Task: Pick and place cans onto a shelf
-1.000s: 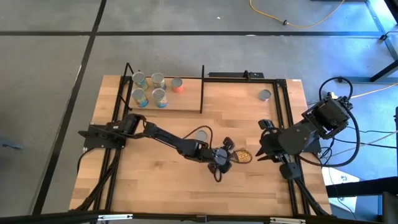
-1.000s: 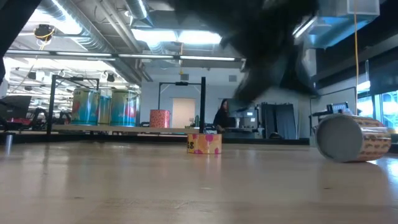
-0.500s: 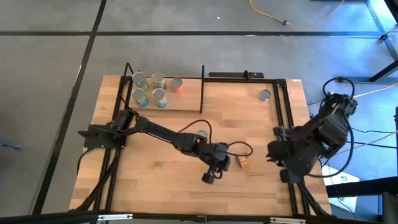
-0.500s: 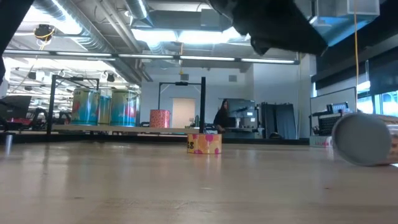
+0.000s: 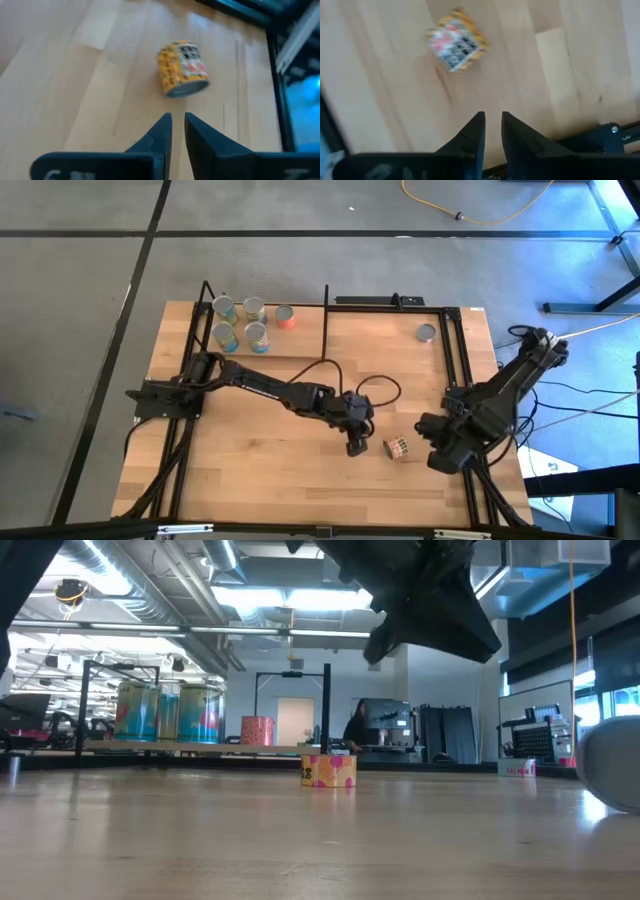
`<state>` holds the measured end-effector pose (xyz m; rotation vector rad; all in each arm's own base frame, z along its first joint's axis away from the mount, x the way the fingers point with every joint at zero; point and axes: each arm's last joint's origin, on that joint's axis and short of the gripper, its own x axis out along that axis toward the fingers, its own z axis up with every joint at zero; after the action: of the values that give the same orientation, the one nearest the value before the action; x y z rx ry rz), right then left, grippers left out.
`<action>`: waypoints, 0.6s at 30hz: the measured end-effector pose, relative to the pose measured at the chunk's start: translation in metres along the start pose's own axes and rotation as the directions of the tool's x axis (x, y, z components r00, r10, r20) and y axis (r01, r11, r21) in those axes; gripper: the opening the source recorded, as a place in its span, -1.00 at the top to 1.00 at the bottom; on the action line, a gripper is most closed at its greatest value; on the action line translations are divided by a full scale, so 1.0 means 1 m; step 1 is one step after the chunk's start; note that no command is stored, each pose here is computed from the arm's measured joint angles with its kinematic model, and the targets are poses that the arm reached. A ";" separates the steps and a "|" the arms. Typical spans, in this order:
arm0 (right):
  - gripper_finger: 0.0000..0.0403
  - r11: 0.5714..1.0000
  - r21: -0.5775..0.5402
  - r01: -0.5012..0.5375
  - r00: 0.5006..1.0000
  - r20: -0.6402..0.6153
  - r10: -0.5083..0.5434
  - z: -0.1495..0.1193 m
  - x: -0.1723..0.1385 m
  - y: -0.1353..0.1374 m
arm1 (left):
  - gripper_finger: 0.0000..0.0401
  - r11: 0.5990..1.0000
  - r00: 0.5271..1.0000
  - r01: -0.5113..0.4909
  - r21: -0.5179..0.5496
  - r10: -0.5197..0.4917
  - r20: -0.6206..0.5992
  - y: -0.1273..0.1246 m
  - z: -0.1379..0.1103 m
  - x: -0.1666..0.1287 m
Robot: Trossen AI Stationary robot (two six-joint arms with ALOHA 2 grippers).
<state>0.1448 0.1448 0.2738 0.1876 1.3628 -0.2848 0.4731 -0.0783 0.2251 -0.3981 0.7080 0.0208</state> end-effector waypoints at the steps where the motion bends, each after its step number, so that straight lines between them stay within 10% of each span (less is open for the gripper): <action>1: 0.67 1.000 0.002 0.020 1.000 -0.009 -0.020 -0.001 0.007 -0.002 | 0.75 0.999 1.000 0.001 -0.050 -0.001 0.000 0.003 0.001 0.000; 9: 0.67 1.000 0.011 0.015 0.999 0.036 -0.016 -0.007 0.052 -0.004 | 0.72 0.872 1.000 -0.003 -0.490 -0.012 -0.028 0.009 -0.003 0.010; 18: 0.67 0.973 -0.012 -0.229 0.966 0.122 0.229 -0.011 0.092 0.010 | 0.72 0.746 0.977 0.133 -0.653 -0.210 -0.041 -0.016 -0.023 0.035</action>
<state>0.1544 0.1487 0.1808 0.3217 1.2058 -0.1019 0.4877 -0.1050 0.1926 -1.1467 0.7608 0.0713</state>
